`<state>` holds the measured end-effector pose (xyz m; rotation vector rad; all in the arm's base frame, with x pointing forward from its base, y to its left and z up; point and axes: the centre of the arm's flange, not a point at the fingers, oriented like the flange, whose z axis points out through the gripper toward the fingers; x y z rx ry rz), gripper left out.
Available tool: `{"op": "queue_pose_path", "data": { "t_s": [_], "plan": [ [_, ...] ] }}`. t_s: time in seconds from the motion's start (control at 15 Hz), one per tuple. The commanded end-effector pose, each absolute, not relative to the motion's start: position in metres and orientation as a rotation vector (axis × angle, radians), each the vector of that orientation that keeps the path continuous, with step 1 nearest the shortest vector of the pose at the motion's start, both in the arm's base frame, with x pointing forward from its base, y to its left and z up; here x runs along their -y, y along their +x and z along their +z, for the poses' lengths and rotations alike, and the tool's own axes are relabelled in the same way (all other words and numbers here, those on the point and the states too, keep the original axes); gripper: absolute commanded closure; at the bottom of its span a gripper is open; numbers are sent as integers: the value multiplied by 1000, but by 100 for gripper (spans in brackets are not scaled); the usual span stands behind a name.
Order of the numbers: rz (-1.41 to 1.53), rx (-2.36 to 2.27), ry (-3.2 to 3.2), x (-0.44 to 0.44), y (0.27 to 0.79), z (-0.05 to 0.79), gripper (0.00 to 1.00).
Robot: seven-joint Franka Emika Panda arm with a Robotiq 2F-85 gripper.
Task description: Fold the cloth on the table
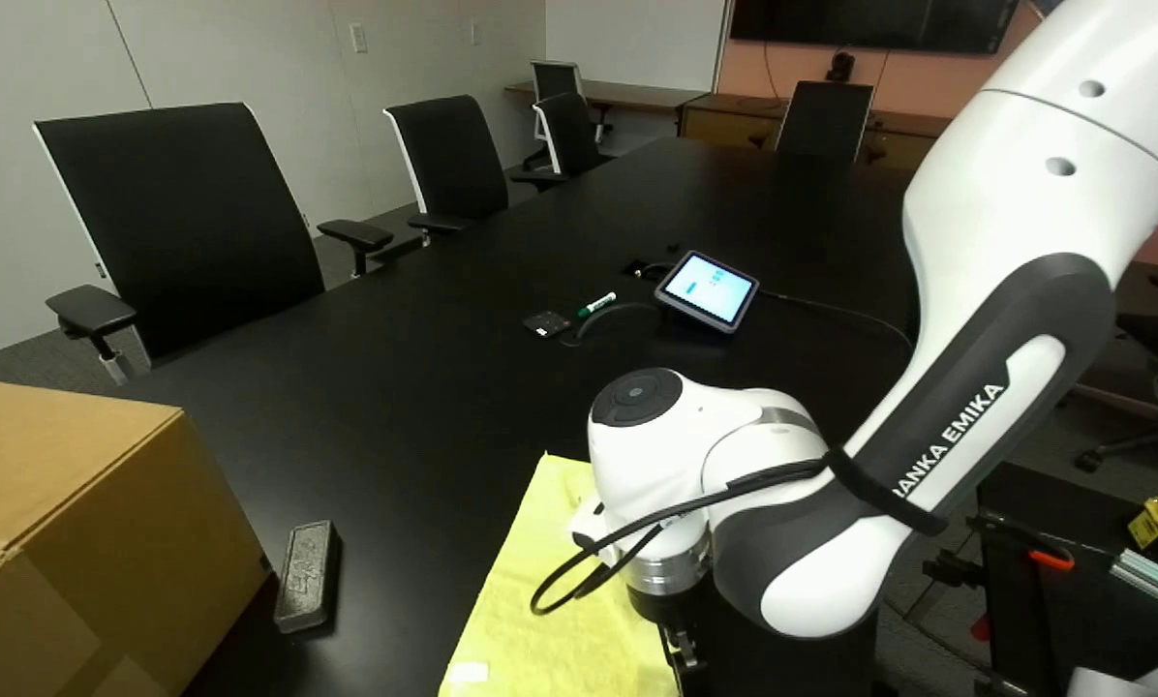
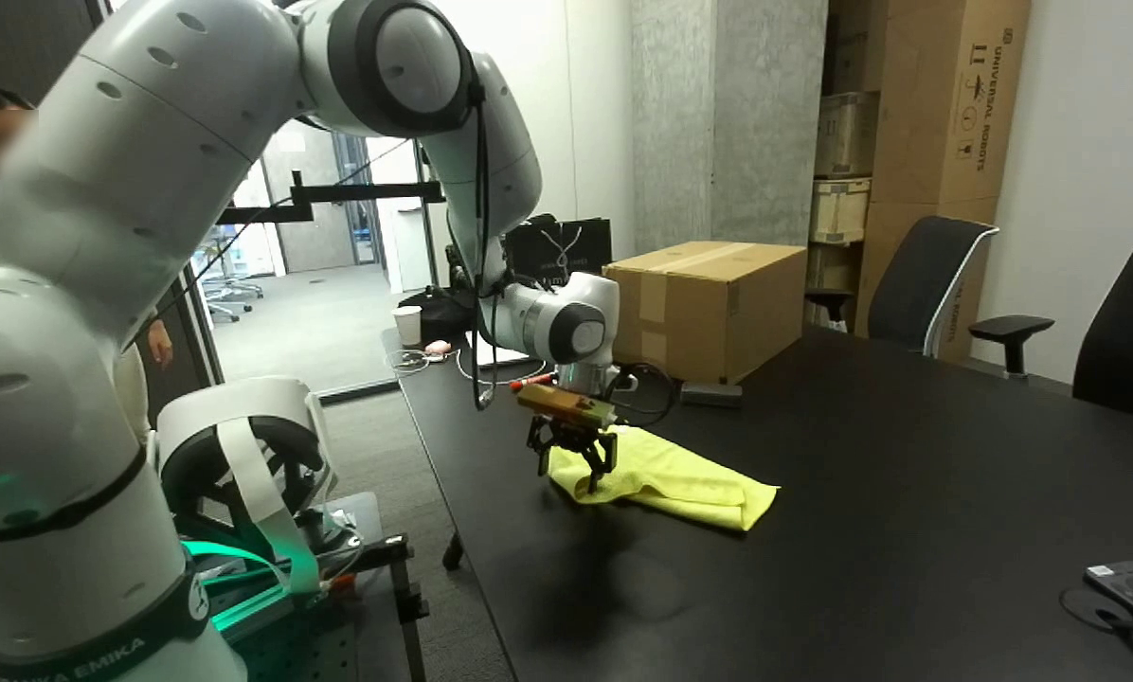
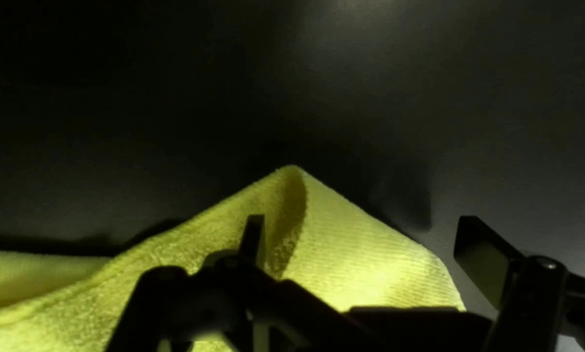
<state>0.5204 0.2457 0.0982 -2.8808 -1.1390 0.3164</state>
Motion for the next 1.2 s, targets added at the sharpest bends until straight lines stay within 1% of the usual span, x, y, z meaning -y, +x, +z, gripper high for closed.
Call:
{"op": "queue_pose_path", "data": {
  "t_s": [0.0,1.0,1.07,1.13],
  "plan": [
    [292,1172,-2890,-262,518,114,0],
    [272,1202,-2941,-247,531,107,0],
    [272,1204,-2941,-247,532,106,18],
    [271,1199,-2945,-245,534,105,26]
  ]
}}
